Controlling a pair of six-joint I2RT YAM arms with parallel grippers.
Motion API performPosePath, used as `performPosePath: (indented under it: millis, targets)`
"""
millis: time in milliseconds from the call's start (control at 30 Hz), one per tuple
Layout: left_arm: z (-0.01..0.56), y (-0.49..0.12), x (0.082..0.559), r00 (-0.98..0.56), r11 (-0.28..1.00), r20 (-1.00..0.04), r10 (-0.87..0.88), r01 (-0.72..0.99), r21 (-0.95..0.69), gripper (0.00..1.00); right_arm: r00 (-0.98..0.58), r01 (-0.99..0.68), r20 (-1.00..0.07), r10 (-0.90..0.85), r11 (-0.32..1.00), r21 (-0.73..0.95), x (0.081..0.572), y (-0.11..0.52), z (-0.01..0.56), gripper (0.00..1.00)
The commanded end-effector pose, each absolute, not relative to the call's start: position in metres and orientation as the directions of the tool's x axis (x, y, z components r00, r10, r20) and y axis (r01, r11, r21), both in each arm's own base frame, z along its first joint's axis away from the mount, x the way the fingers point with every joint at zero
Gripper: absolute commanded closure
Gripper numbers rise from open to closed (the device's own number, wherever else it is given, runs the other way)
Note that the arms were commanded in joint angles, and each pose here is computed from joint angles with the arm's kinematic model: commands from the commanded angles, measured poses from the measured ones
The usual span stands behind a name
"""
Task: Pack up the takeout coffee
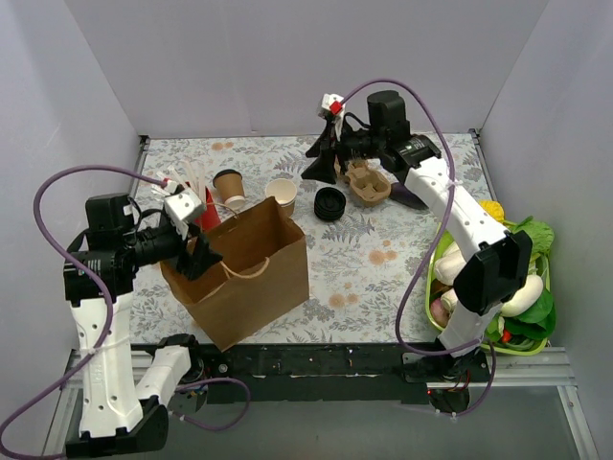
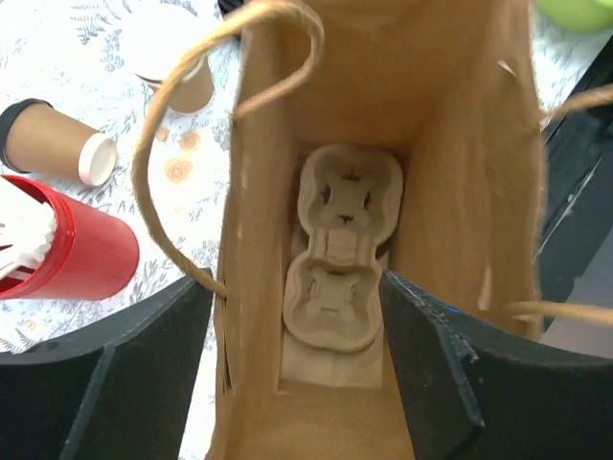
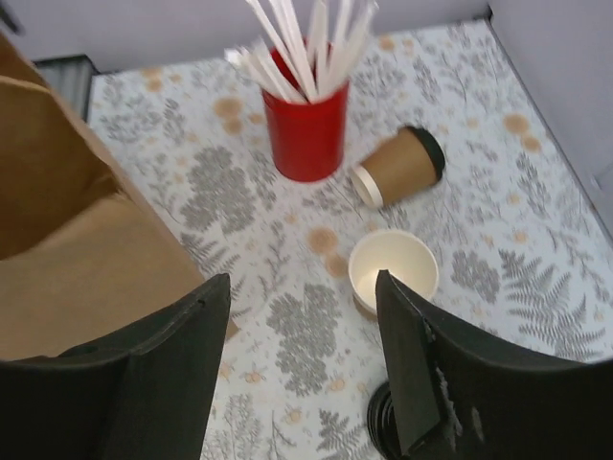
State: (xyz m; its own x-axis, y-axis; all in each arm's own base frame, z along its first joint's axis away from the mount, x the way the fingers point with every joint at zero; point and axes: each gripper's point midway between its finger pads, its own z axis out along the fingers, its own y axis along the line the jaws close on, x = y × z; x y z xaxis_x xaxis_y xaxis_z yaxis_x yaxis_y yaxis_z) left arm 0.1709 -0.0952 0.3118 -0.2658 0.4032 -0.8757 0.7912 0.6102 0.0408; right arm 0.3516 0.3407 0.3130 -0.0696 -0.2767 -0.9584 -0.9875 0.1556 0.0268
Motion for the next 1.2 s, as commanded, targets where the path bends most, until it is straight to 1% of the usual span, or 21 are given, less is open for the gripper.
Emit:
performPosePath:
  millis: [0,33,67,100,133,200,233,267,333,433,500,600,700,733,800,833,900,933,1000,1133,1167]
  targets:
    - [0.358,-0.106,0.19,-0.243,0.644,-0.932,0.268,0.765,-0.014,0.25,0.018,-0.998,-0.998,-0.063,-0.056,-0.014,0.297,0.352,0.408,0.28]
    - [0.37,-0.105,0.197,-0.211,0.654,-0.944,0.254,0.756,0.007,0.24,0.051,-0.995,-0.997,-0.058,-0.088,-0.045,0.289,0.36,0.411,0.26]
    - [0.376,-0.105,0.201,-0.223,0.673,-0.948,0.227,0.74,-0.013,0.24,0.035,-0.995,-0.996,-0.081,-0.1,-0.027,0.285,0.363,0.404,0.26]
    - [0.385,-0.105,0.204,-0.206,0.677,-0.953,0.22,0.736,-0.002,0.23,0.038,-0.993,-0.995,-0.096,-0.115,-0.027,0.286,0.369,0.396,0.25]
    - [0.4,-0.103,0.209,-0.167,0.689,-0.963,0.212,0.724,0.026,0.22,0.067,-0.987,-0.994,-0.091,-0.15,-0.052,0.278,0.377,0.4,0.25]
    - [0.419,-0.101,0.214,-0.143,0.72,-0.973,0.179,0.694,0.031,0.21,0.038,-0.979,-0.992,-0.117,-0.202,-0.014,0.27,0.39,0.389,0.25]
    - [0.432,-0.1,0.214,-0.118,0.73,-0.978,0.172,0.682,0.046,0.21,0.057,-0.974,-0.993,-0.107,-0.223,-0.031,0.265,0.393,0.396,0.25]
    - [0.437,-0.1,0.215,-0.11,0.737,-0.98,0.166,0.675,0.048,0.2,0.085,-0.969,-0.991,-0.103,-0.24,-0.058,0.263,0.397,0.395,0.25]
    - [0.446,-0.093,0.219,-0.091,0.776,-0.984,0.155,0.627,0.064,0.2,0.082,-0.962,-0.989,-0.127,-0.268,-0.045,0.253,0.408,0.386,0.25]
    - [0.454,-0.08,0.224,-0.076,0.826,-0.984,0.159,0.556,0.091,0.19,0.105,-0.962,-0.982,-0.157,-0.268,-0.06,0.247,0.426,0.375,0.25]
    - [0.461,-0.077,0.223,-0.059,0.834,-0.984,0.168,0.541,0.109,0.18,0.143,-0.956,-0.973,-0.179,-0.28,-0.089,0.241,0.44,0.363,0.27]
    - [0.466,-0.078,0.217,-0.045,0.834,-0.984,0.17,0.539,0.119,0.18,0.163,-0.965,-0.956,-0.245,-0.243,-0.103,0.244,0.451,0.346,0.3]
    - [0.465,-0.08,0.209,-0.039,0.829,-0.985,0.168,0.546,0.12,0.18,0.168,-0.972,-0.94,-0.297,-0.208,-0.109,0.25,0.458,0.332,0.42]
    - [0.464,-0.08,0.207,-0.037,0.828,-0.985,0.169,0.547,0.122,0.17,0.165,-0.975,-0.937,-0.308,-0.197,-0.107,0.252,0.457,0.33,0.49]
    - [0.462,-0.082,0.203,-0.03,0.823,-0.985,0.17,0.554,0.125,0.17,0.174,-0.976,-0.931,-0.322,-0.182,-0.119,0.255,0.458,0.33,0.54]
    - [0.462,-0.082,0.202,-0.025,0.822,-0.985,0.17,0.555,0.128,0.16,0.186,-0.974,-0.926,-0.327,-0.187,-0.129,0.255,0.456,0.329,0.62]
    - [0.461,-0.084,0.203,-0.012,0.815,-0.985,0.174,0.563,0.137,0.16,0.184,-0.975,-0.915,-0.358,-0.187,-0.123,0.253,0.451,0.325,0.71]
    - [0.456,-0.084,0.205,-0.015,0.813,-0.985,0.173,0.567,0.134,0.16,0.205,-0.971,-0.91,-0.361,-0.191,-0.143,0.254,0.449,0.327,0.85]
    - [0.46,-0.085,0.211,0.018,0.808,-0.986,0.165,0.572,0.145,0.16,0.212,-0.97,-0.898,-0.385,-0.194,-0.145,0.249,0.439,0.327,0.99]
    - [0.462,-0.085,0.233,0.048,0.807,-0.988,0.144,0.572,0.146,0.15,0.252,-0.964,-0.868,-0.428,-0.188,-0.188,0.246,0.413,0.332,0.99]
    - [0.456,-0.083,0.243,0.033,0.812,-0.99,0.14,0.568,0.134,0.15,0.26,-0.962,-0.859,-0.441,-0.189,-0.195,0.247,0.405,0.331,0.99]
